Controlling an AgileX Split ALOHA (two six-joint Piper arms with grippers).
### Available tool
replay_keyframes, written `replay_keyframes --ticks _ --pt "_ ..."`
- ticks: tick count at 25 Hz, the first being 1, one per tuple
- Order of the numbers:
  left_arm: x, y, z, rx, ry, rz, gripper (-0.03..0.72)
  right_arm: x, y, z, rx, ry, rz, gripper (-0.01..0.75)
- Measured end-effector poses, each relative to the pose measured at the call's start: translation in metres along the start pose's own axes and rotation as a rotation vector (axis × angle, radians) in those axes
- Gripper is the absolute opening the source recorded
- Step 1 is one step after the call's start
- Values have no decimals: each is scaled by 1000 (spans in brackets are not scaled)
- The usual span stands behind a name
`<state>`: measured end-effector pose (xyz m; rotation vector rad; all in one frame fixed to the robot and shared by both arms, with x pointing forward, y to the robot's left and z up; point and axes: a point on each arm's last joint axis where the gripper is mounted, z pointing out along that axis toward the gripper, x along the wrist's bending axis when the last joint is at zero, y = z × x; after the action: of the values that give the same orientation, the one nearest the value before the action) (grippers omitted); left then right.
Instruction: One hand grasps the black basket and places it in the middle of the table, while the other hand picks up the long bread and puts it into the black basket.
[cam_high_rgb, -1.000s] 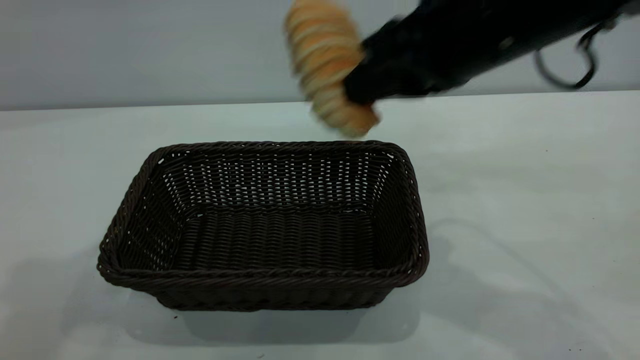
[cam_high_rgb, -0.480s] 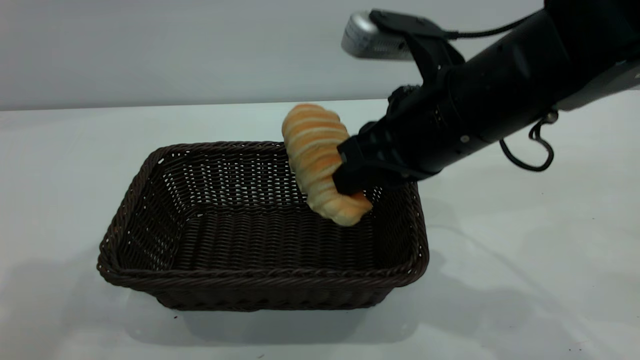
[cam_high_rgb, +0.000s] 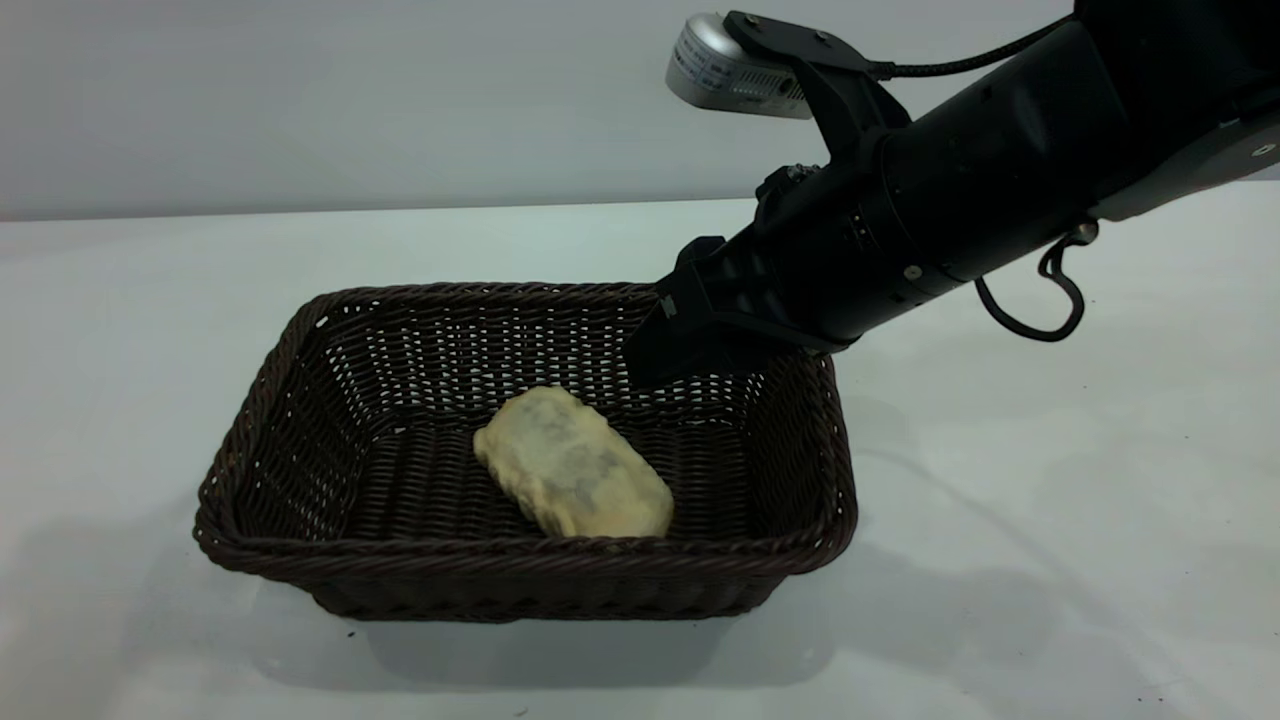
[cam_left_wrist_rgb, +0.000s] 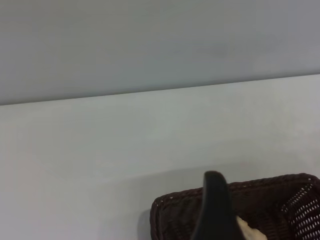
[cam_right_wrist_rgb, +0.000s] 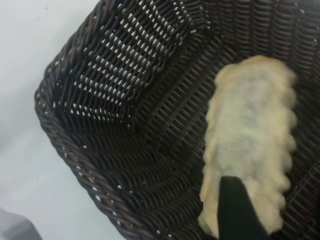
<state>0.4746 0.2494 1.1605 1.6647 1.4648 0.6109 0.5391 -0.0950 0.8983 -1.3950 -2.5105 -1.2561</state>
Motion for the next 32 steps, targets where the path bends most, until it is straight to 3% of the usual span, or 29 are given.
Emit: replay_keyframes --ticks 5,10,16,21,25,29,32 --pt "1 1 -7 -20 15 47 575 2 16 -20 -47 -85 -99 388" --pt "-1 1 -34 -67 32 86 575 18 50 -76 -196 -210 -221 388" --pt "0 -7 -79 -112 84 131 575 48 75 -148 -397 -254 -298 388" --pt "-2 -19 -122 -172 103 126 575 64 80 -183 -488 -254 -334 388" --pt "-5 -34 -158 -233 101 112 575 73 79 -190 -501 -167 -275 385" --pt "-6 -49 -185 -275 97 102 575 91 72 -189 -444 68 -136 383" --pt "-6 -60 -196 -262 97 98 575 102 65 -189 -376 189 -136 381"
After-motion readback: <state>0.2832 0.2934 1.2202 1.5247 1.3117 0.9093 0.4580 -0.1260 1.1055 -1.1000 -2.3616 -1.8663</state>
